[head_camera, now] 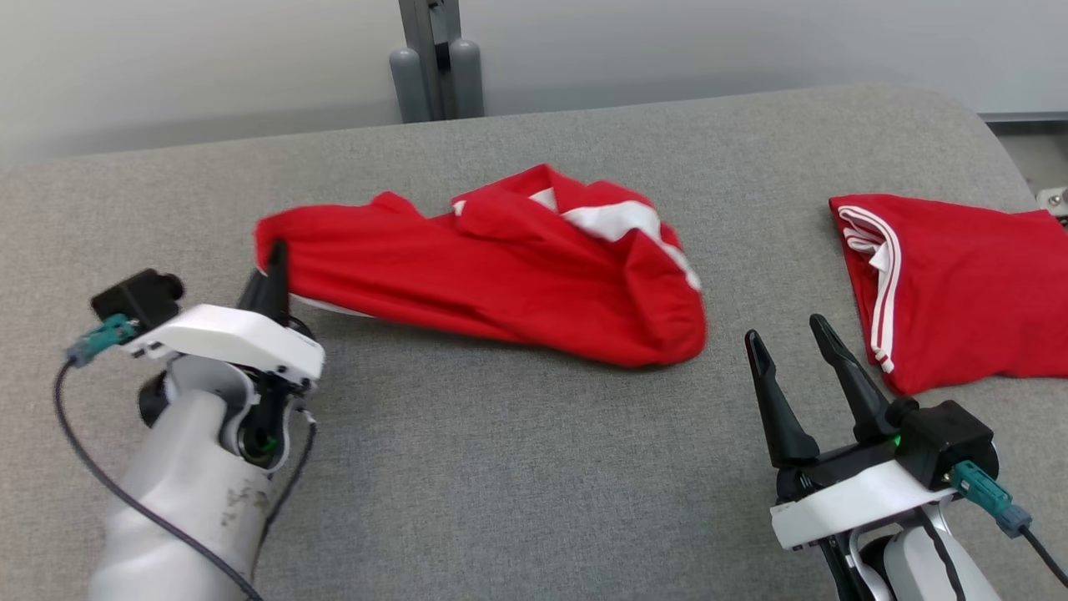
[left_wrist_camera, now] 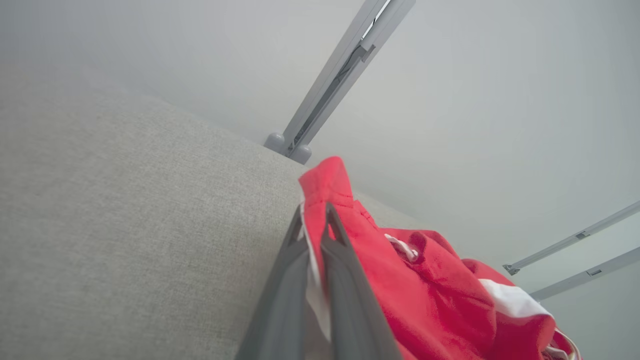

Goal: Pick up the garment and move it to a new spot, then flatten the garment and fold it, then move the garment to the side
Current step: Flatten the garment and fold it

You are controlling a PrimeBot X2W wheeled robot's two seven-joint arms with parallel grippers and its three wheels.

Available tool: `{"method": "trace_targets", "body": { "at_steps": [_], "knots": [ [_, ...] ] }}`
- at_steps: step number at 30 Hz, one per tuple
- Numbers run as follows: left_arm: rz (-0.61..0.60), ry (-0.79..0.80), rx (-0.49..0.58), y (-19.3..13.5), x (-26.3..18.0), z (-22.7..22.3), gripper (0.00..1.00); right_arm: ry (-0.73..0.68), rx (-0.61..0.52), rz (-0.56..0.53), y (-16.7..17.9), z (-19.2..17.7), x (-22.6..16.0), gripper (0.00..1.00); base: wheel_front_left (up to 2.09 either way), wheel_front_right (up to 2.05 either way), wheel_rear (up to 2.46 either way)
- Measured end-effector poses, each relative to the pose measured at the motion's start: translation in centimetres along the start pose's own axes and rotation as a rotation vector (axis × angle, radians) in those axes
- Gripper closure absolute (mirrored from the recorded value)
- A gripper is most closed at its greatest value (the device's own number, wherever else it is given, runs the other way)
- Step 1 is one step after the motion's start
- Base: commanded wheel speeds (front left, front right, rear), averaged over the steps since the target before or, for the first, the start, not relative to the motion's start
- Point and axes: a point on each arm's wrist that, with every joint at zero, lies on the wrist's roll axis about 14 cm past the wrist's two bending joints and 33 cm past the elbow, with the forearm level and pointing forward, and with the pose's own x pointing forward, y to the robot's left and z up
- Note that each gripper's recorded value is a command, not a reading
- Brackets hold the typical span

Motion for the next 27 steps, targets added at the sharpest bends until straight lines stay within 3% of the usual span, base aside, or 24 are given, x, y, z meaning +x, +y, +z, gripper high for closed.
{"method": "trace_targets", "body": {
  "at_steps": [4, 7, 9, 13, 16, 21, 27],
  "knots": [
    [0.004, -0.164, 0.003, 0.9, -0.5, 5.7, 1.0, -0.01, 0.002, 0.009, 0.5, 0.4, -0.2, 0.0, 0.0, 0.0, 0.0],
    [-0.031, -0.306, 0.001, -0.3, -0.6, 11.1, 1.0, -0.023, 0.002, 0.012, 0.6, 0.8, -0.2, 0.0, 0.0, 0.0, 0.0],
    [-0.08, -0.406, 0.031, -2.1, -1.1, 14.8, 1.0, -0.028, 0.003, 0.012, 0.6, 1.0, -0.2, 0.0, 0.0, 0.0, 0.0],
    [-0.252, -0.639, 0.132, -9.1, -3.8, 21.2, 1.0, -0.04, 0.005, 0.008, 0.6, 1.4, -0.3, 0.0, 0.0, 0.0, 0.0],
    [-0.351, -0.645, 0.148, -13.5, -4.7, 19.4, 1.0, -0.05, 0.004, -0.001, 0.4, 1.8, -0.5, 0.0, 0.0, 0.0, 0.0],
    [-0.501, -0.431, 0.208, -18.6, -4.3, 11.4, 1.0, -0.062, 0.007, -0.021, -0.1, 2.2, -0.9, 0.0, 0.0, 0.0, 0.0],
    [-0.563, -0.178, 0.285, -20.5, -4.2, 1.6, 1.0, -0.086, 0.01, -0.07, -1.6, 3.0, -1.1, 0.0, 0.0, 0.0, 0.0]
  ]
}}
